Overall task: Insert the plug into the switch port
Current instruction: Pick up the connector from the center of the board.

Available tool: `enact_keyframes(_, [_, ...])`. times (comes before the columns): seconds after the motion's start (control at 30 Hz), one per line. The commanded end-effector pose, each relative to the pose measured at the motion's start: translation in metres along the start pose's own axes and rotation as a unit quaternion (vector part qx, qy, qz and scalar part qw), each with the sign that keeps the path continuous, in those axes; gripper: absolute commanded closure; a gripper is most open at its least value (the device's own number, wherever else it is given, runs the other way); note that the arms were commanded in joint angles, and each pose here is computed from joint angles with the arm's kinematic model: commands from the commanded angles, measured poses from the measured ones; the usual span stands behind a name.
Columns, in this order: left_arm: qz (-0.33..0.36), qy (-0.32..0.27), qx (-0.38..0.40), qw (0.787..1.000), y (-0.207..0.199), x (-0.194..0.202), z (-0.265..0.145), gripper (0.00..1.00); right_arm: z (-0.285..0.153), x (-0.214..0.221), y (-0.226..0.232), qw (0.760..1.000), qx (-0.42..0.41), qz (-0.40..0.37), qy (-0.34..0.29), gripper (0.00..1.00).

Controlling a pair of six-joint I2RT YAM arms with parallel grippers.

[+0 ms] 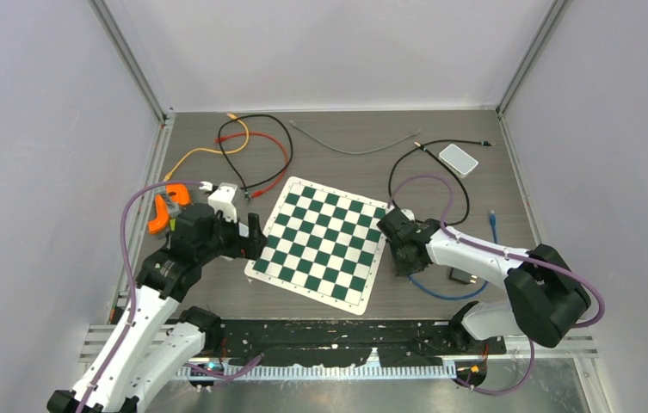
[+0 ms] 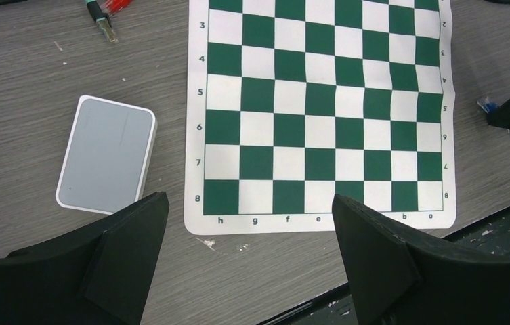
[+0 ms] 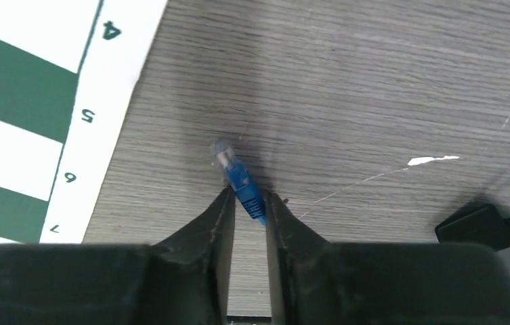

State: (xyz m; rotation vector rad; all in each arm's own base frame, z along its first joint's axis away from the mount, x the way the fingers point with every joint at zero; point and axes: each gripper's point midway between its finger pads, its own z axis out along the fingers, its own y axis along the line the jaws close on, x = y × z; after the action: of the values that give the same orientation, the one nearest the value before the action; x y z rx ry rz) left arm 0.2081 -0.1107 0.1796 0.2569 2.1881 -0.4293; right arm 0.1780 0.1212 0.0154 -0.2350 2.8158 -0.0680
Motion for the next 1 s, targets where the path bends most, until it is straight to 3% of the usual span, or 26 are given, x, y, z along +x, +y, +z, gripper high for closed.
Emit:
enact_keyframes(0.0, [0.010, -0.042, 0.024, 0.999, -0.011, -0.024, -0.007, 0.05, -0.014, -0.027, 0.016, 0.998, -0.046, -0.026, -0.047, 0.78])
enact_keyframes(0.07, [0.011, -0.046, 0.052, 0.998, -0.021, -0.028, -0.009, 0.06, -0.028, -0.042, 0.020, 0.993, -0.063, -0.053, -0.080, 0.92])
enact_keyframes(0.13, [0.018, -0.046, 0.099, 0.994, -0.038, -0.031, -0.012, 0.08, -0.044, -0.060, 0.027, 0.987, -0.086, -0.082, -0.109, 0.94])
enact_keyframes(0.2, [0.024, -0.042, 0.159, 0.986, -0.060, -0.034, -0.015, 0.09, -0.062, -0.078, 0.040, 0.976, -0.121, -0.114, -0.138, 0.95])
enact_keyframes(0.3, [0.021, -0.030, 0.251, 0.967, -0.091, -0.038, -0.021, 0.12, -0.076, -0.080, 0.053, 0.964, -0.160, -0.169, -0.132, 0.95])
enact_keyframes(0.47, [0.008, -0.014, 0.335, 0.942, -0.119, -0.044, -0.018, 0.14, -0.103, -0.083, 0.060, 0.946, -0.198, -0.204, -0.157, 0.95])
enact_keyframes(0.73, [0.042, -0.003, 0.428, 0.903, -0.173, -0.052, -0.005, 0.17, -0.169, -0.061, 0.100, 0.855, -0.377, -0.261, -0.242, 0.95])
enact_keyframes(0.97, [0.062, -0.025, 0.491, 0.869, -0.216, -0.062, 0.006, 0.23, -0.176, -0.051, 0.104, 0.841, -0.405, -0.269, -0.238, 0.95])
